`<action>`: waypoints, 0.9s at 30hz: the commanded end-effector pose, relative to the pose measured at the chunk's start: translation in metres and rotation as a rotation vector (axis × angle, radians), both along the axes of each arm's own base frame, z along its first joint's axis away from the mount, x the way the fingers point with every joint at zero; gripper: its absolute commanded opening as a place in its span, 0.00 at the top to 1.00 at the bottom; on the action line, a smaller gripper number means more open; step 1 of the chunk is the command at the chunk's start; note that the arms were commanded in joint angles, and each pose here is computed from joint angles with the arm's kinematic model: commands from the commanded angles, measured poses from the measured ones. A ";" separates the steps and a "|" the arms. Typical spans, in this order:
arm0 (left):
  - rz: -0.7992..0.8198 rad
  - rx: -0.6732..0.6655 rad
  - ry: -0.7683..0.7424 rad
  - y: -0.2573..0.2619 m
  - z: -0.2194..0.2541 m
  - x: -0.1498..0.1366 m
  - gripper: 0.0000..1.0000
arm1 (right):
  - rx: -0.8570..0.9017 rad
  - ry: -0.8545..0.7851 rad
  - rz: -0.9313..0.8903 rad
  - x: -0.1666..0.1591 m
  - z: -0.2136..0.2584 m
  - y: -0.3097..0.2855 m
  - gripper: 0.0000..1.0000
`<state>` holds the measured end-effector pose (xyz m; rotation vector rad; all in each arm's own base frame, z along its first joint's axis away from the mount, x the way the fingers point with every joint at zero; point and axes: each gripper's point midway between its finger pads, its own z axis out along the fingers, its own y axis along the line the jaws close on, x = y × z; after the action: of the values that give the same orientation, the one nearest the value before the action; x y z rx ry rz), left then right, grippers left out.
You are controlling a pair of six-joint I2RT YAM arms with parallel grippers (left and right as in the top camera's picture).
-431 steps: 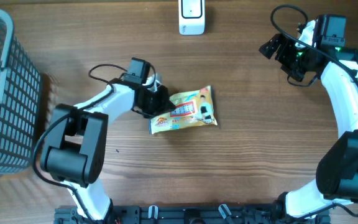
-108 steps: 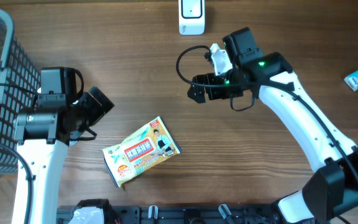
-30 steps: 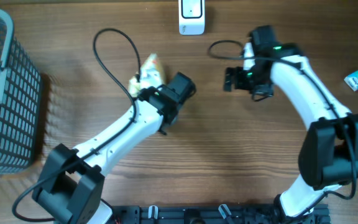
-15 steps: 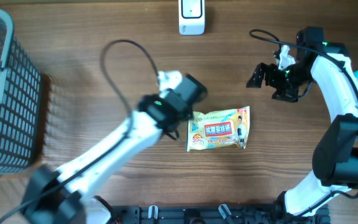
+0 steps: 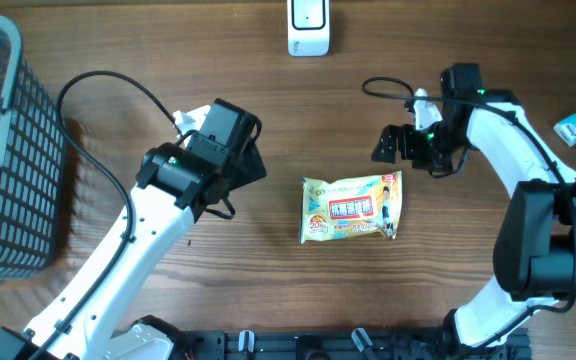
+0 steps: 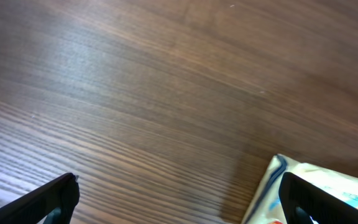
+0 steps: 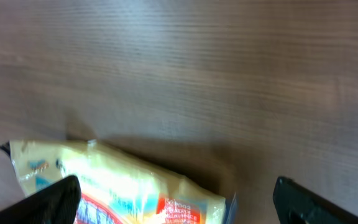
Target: Scan the item barcode
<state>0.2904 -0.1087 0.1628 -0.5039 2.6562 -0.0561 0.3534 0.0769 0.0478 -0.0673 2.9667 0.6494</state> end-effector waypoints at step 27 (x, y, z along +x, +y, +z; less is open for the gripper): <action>0.027 0.009 0.054 0.008 -0.020 -0.009 0.00 | 0.121 0.289 0.505 -0.110 -0.047 0.077 0.28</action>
<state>0.2837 -0.1023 0.1480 -0.5172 2.6871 -0.0236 0.2659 0.1442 0.0105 -0.8355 3.1282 0.7828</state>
